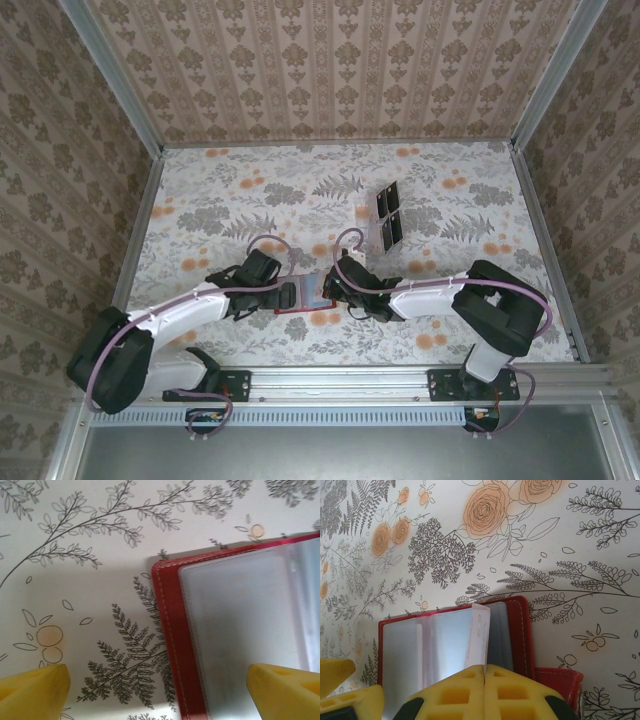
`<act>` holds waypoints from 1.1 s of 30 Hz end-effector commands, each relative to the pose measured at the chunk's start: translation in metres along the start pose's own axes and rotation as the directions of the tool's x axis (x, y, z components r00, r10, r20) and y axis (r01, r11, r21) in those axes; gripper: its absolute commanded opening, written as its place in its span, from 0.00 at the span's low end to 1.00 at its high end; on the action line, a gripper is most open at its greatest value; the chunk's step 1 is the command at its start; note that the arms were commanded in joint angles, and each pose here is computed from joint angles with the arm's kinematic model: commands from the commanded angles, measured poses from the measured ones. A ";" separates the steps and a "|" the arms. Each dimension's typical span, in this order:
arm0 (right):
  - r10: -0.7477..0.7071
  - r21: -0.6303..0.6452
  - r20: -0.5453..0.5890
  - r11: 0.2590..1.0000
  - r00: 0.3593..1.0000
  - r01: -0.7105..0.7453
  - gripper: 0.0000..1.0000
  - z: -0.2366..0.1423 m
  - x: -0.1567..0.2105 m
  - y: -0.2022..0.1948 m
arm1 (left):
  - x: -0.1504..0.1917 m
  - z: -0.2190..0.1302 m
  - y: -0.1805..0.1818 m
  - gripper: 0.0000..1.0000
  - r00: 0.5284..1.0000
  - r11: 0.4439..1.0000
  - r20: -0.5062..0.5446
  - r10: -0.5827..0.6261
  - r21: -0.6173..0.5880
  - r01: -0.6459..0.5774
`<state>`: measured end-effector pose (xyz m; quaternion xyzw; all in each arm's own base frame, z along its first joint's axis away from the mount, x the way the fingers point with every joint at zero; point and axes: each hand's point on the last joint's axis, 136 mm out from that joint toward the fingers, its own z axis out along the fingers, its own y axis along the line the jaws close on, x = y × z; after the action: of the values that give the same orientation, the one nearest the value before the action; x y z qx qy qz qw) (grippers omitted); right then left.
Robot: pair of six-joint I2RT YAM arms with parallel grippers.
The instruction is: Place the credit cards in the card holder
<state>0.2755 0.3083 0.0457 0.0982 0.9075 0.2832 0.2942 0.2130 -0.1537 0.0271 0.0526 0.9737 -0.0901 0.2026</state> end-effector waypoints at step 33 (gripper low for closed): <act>0.010 -0.312 0.034 0.950 0.999 0.001 0.00 -0.001 -0.012 0.050 | 0.034 0.009 0.041 1.00 0.990 0.977 -0.023 -0.137 -0.170 0.131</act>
<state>0.2838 0.3383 0.0785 0.0597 0.8599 0.3959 0.3166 0.2158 -0.1357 0.0183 -0.0182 0.9723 -0.0604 0.2252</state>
